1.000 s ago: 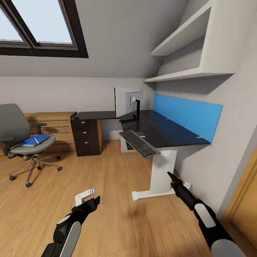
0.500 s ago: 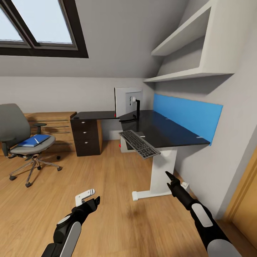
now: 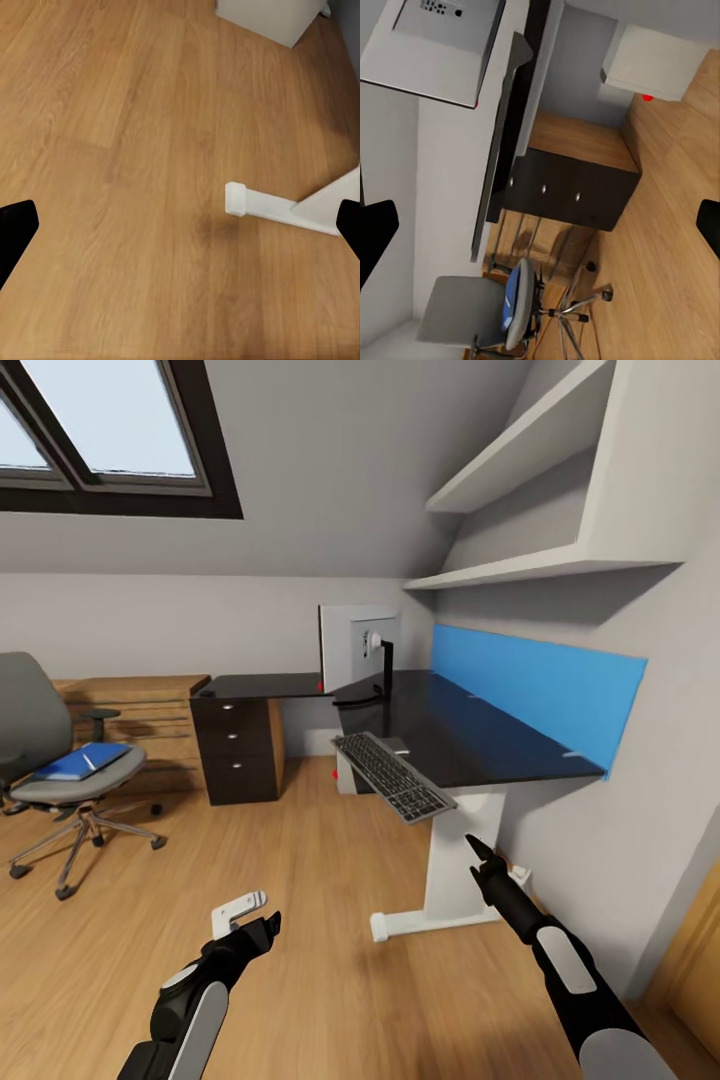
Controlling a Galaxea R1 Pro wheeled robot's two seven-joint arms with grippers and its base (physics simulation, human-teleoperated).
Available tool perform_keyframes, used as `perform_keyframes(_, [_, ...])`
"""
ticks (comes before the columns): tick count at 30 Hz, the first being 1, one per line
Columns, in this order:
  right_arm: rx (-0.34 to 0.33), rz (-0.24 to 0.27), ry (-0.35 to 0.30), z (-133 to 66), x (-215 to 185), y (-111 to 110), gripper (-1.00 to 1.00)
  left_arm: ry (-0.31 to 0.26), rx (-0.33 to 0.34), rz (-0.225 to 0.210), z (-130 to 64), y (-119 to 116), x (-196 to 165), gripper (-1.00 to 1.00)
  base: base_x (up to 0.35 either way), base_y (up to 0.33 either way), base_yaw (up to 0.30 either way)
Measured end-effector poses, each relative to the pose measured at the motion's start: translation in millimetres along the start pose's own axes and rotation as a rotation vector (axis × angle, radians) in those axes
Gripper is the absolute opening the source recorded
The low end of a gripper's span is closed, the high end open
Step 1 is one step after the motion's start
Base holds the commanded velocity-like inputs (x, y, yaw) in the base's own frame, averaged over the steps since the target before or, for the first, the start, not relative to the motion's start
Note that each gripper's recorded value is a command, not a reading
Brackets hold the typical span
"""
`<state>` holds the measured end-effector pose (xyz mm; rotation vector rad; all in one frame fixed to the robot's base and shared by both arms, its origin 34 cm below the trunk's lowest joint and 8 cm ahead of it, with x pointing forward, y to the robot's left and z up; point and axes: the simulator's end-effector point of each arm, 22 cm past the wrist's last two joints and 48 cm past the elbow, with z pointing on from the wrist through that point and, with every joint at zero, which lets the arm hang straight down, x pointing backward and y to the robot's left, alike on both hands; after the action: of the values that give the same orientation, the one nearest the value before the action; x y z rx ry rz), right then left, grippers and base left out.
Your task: In the bedroom, organize the workspace by keeping the computer under the desk, ensuring the monitor is on the desk, placing the keyboard on the desk next to the monitor, placing the mouse on the desk next to the keyboard, moving the folder from the swivel chair onto the desk next to the mouse, stacking the notebook on top of the folder with the pen on top of the notebook, and positioning the swivel chair next to the desk.
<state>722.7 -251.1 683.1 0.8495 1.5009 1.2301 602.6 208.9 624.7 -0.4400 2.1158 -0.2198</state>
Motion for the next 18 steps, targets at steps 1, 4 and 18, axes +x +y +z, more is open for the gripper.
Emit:
perform_keyframes(1, [-0.001, 0.0, -0.001, 0.0, 0, 0, 1.0, 0.0, 0.0, 0.0, 0.0, 0, 0, 1.0, 0.256, 0.0, 0.0])
perform_keyframes(4, [-0.004, -0.001, -0.002, 0.1, -1, 2, 1.0, 0.0, 0.0, 0.0, -0.1, 0, 0, 1.0, 0.279, 0.0, 0.0])
perform_keyframes(18, [-0.004, 0.001, -0.001, 2.6, -3, 12, 1.0, 0.008, -0.003, 0.001, -2.6, -3, -6, 1.0, 0.054, 0.0, 0.0])
